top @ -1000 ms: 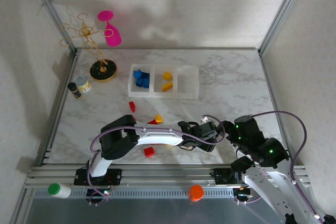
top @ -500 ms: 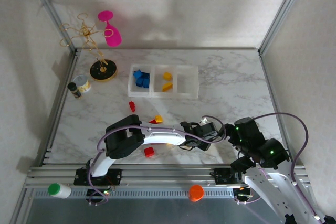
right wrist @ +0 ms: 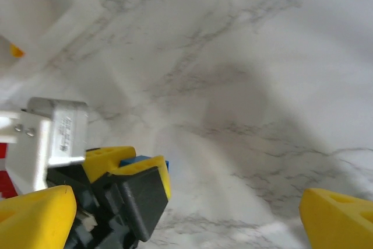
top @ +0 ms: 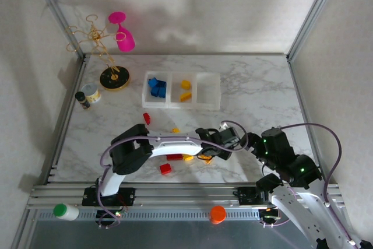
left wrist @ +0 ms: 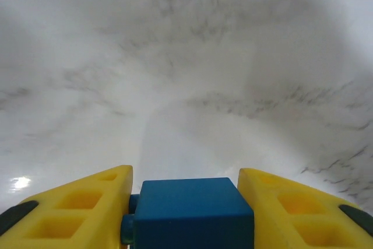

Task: Sort the legos into containers by color
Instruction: Pick up the lego from the middle-left of the table, then place the lego in the container.

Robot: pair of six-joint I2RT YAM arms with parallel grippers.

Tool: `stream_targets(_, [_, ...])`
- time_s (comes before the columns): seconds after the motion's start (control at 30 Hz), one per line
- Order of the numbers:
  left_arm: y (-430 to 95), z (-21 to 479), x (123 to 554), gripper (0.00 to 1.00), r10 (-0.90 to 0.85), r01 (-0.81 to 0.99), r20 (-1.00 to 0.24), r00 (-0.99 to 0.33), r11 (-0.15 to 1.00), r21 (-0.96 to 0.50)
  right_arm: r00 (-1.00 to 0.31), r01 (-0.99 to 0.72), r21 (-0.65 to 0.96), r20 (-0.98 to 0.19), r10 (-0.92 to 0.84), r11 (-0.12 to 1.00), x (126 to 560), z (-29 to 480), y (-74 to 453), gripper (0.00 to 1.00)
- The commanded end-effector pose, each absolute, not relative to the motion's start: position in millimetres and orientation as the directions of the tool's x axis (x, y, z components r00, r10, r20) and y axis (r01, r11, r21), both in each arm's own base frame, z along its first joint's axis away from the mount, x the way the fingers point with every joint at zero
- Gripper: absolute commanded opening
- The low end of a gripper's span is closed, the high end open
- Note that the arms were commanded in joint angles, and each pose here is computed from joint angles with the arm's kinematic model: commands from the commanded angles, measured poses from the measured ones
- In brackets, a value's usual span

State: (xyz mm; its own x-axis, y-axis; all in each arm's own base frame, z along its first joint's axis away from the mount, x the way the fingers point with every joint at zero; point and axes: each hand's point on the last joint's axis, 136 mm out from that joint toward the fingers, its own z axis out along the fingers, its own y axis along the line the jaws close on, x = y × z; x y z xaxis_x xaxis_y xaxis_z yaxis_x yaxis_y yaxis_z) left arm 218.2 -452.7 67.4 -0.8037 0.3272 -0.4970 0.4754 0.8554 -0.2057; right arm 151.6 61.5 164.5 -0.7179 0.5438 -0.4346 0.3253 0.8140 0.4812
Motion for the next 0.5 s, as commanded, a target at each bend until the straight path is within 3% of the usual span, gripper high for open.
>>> stream_targets(0.0, [-431.2,132.0,247.8,0.43,0.217,0.43,-0.59,-0.778,0.868,-0.247,-0.7,0.218,0.554,-0.485,0.524,0.803,166.3,190.7,77.2,0.99])
stream_targets(0.2, [-368.5,180.0,298.5,0.44,0.059,0.296,-0.671,-0.739,0.923,-0.245,-0.722,0.104,0.578,-0.516,0.461,0.809,185.3,201.9,101.7,0.99])
stream_targets(0.47, [-265.8,203.3,369.6,0.44,-0.104,0.048,-0.741,-0.664,0.982,-0.18,-0.757,-0.095,0.636,-0.545,0.36,0.766,220.4,202.6,155.2,0.99])
